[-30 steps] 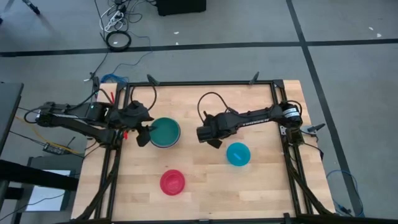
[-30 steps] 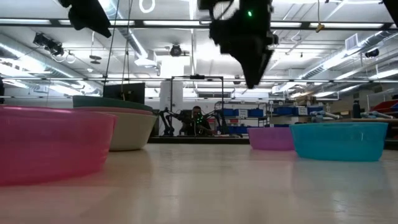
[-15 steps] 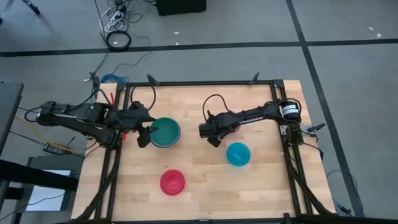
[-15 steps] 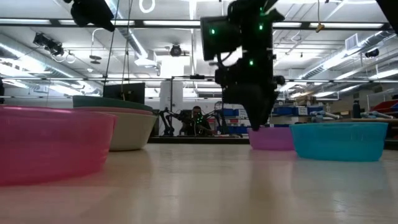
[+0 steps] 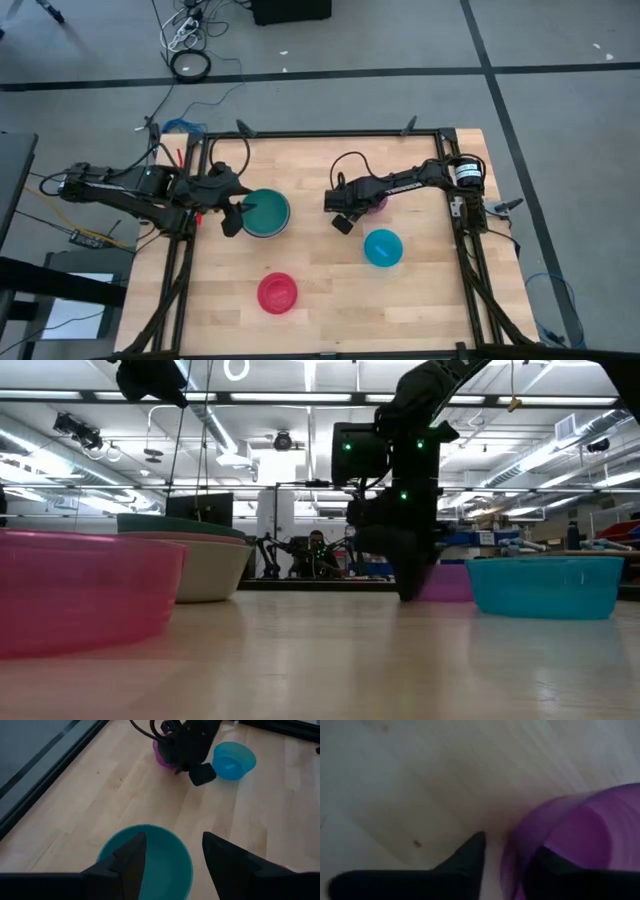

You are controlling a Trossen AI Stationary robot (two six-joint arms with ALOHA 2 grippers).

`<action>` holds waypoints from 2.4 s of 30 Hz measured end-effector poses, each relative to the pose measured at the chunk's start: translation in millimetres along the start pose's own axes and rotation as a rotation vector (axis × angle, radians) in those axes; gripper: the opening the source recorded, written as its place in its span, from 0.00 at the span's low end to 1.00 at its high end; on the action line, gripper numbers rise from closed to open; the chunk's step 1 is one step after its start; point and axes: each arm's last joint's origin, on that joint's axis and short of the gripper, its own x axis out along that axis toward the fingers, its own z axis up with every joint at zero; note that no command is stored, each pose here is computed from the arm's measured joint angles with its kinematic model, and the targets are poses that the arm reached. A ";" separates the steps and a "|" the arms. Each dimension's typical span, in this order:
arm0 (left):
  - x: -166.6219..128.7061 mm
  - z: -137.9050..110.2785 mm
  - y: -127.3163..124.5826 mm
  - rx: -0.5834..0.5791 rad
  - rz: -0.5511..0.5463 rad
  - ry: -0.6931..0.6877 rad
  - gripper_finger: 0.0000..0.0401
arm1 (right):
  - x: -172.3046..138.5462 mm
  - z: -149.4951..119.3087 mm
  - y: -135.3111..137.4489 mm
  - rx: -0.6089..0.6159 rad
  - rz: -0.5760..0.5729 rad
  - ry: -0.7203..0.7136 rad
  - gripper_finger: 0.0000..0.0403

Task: Nest bowls inside each other
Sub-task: Stack the violet bowl on top of the green bowl, then stack the red bowl on top of the violet bowl

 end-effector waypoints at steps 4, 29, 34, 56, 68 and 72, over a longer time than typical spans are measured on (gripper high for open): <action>0.0 1.7 -0.2 -0.006 0.008 -0.021 0.51 | -3.7 2.2 1.6 -0.063 0.006 -0.013 0.03; -11.4 44.7 -13.7 0.007 -0.106 -0.464 0.51 | -131.6 72.7 102.2 -0.247 0.613 -0.881 0.00; -12.5 46.7 -14.2 -0.002 -0.113 -0.485 0.51 | -94.2 82.1 112.3 -0.255 0.638 -0.844 0.00; -9.6 36.8 -11.8 0.015 -0.112 -0.381 0.51 | -83.7 84.0 111.7 -0.234 0.648 -0.795 0.40; -2.3 -13.4 -19.0 -0.092 -0.356 0.258 0.51 | -157.2 7.7 57.1 -0.352 0.011 -0.554 0.39; 15.8 -27.0 -36.2 -0.039 -0.359 0.328 0.51 | -187.8 -25.0 34.4 -0.288 -0.121 -0.533 0.39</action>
